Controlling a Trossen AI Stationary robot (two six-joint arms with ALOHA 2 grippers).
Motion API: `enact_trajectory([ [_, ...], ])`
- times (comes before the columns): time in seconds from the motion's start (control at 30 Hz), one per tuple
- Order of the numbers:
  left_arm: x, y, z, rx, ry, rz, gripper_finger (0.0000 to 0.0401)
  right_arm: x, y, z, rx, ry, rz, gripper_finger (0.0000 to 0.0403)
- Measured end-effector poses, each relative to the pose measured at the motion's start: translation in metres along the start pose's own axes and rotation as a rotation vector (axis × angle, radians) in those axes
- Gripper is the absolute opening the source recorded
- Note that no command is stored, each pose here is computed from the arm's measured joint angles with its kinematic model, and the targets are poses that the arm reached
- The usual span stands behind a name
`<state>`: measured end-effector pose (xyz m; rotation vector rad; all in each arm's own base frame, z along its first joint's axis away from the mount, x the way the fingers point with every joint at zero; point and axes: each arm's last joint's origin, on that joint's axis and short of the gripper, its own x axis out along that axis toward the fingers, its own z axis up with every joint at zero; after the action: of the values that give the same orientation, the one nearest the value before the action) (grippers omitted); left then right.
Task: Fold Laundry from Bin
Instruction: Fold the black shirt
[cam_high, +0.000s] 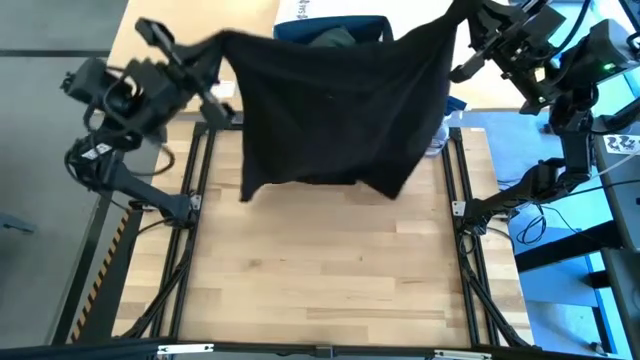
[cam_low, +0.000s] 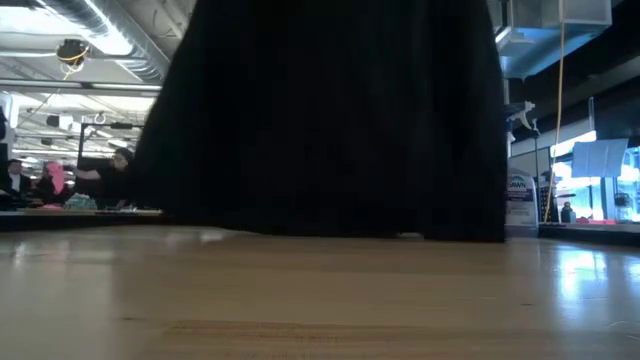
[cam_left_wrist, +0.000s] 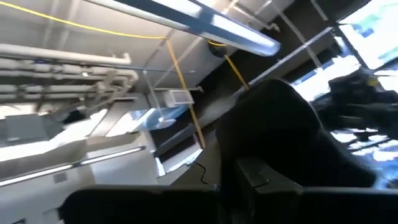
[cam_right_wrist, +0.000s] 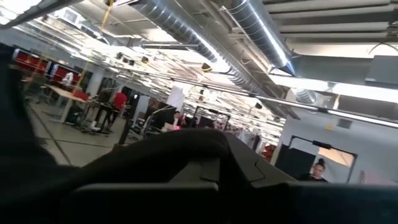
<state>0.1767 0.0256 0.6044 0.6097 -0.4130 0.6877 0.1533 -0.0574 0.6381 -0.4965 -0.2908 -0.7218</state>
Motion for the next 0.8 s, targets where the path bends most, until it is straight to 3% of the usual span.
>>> enact_trajectory([
  [0.27, 0.014, 0.039, -0.03, 0.025, 0.008, 0.086, 0.0, 0.007, 0.002, -0.005, -0.095, 0.015, -0.014, 0.0],
  [0.57, 0.017, 0.062, -0.046, 0.079, 0.012, 0.073, 0.0, 0.013, -0.023, -0.014, -0.169, 0.025, -0.128, 0.0],
  [0.8, 0.015, 0.084, -0.053, 0.072, 0.005, 0.089, 0.0, 0.015, -0.039, -0.02, -0.164, -0.009, -0.118, 0.0],
])
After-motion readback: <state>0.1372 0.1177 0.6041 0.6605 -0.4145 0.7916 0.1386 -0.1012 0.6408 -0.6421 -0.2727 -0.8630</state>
